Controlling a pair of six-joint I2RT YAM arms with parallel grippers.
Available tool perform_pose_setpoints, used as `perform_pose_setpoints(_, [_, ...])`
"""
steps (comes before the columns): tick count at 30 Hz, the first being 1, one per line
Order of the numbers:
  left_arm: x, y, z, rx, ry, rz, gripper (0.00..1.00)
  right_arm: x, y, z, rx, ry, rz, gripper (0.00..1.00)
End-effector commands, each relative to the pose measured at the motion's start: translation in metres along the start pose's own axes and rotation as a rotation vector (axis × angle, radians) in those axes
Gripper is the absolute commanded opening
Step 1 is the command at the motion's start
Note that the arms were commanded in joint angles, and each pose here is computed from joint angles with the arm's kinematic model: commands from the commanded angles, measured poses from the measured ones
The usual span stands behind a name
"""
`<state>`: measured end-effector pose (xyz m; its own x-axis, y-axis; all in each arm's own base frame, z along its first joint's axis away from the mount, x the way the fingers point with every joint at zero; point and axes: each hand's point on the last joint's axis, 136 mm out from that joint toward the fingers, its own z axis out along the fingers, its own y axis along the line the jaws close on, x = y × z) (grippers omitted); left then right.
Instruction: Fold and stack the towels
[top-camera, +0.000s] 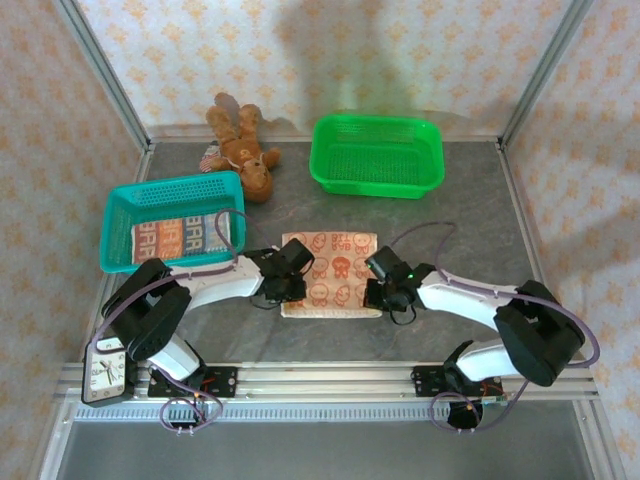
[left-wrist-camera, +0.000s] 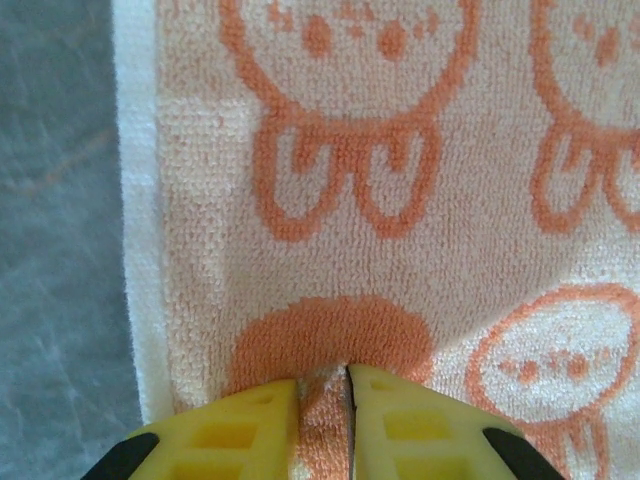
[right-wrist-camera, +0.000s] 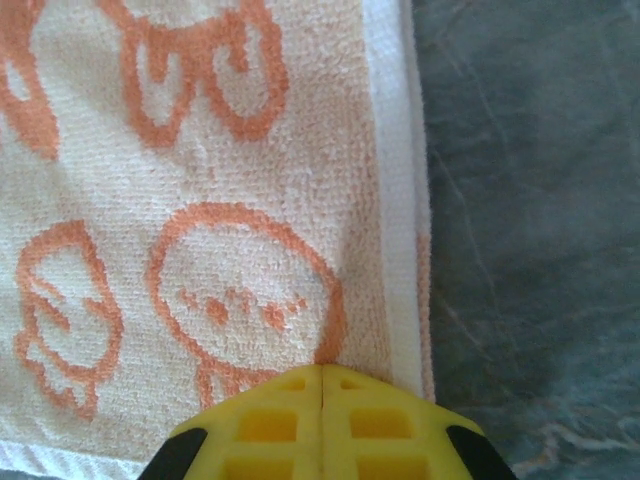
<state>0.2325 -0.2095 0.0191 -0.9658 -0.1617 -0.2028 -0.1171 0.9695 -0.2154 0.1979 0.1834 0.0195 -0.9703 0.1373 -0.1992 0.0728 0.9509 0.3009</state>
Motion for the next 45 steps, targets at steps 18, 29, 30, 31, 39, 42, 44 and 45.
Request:
perform_pose_setpoints(18, [-0.135,0.021,-0.023,-0.114,-0.108,-0.033,0.0,-0.158,0.02,-0.019,0.111,-0.187,-0.012,0.0])
perform_pose_setpoints(29, [-0.159,0.031,0.019,-0.161,-0.071,-0.056,0.0,-0.189,0.004,0.026,0.149,-0.116,-0.005,0.0])
perform_pose_setpoints(30, [-0.159,0.033,0.022,-0.166,-0.065,-0.058,0.0,-0.19,0.002,0.029,0.155,-0.111,-0.008,0.0])
perform_pose_setpoints(31, [-0.158,0.034,0.024,-0.17,-0.059,-0.059,0.0,-0.19,0.0,0.031,0.158,-0.107,-0.01,0.0])
perform_pose_setpoints(39, [-0.161,0.036,0.008,-0.164,-0.078,-0.055,0.03,-0.195,0.0,0.027,0.149,-0.117,-0.028,0.0])
perform_pose_setpoints(42, [-0.171,0.032,-0.009,-0.14,-0.115,-0.051,0.11,-0.203,0.006,0.009,0.13,-0.157,-0.025,0.1])
perform_pose_setpoints(44, [-0.177,0.03,-0.017,-0.126,-0.133,-0.056,0.18,-0.207,0.009,0.0,0.117,-0.178,-0.027,0.17])
perform_pose_setpoints(45, [-0.179,0.03,-0.018,-0.125,-0.136,-0.032,0.2,-0.21,0.01,-0.003,0.106,-0.183,-0.023,0.2])
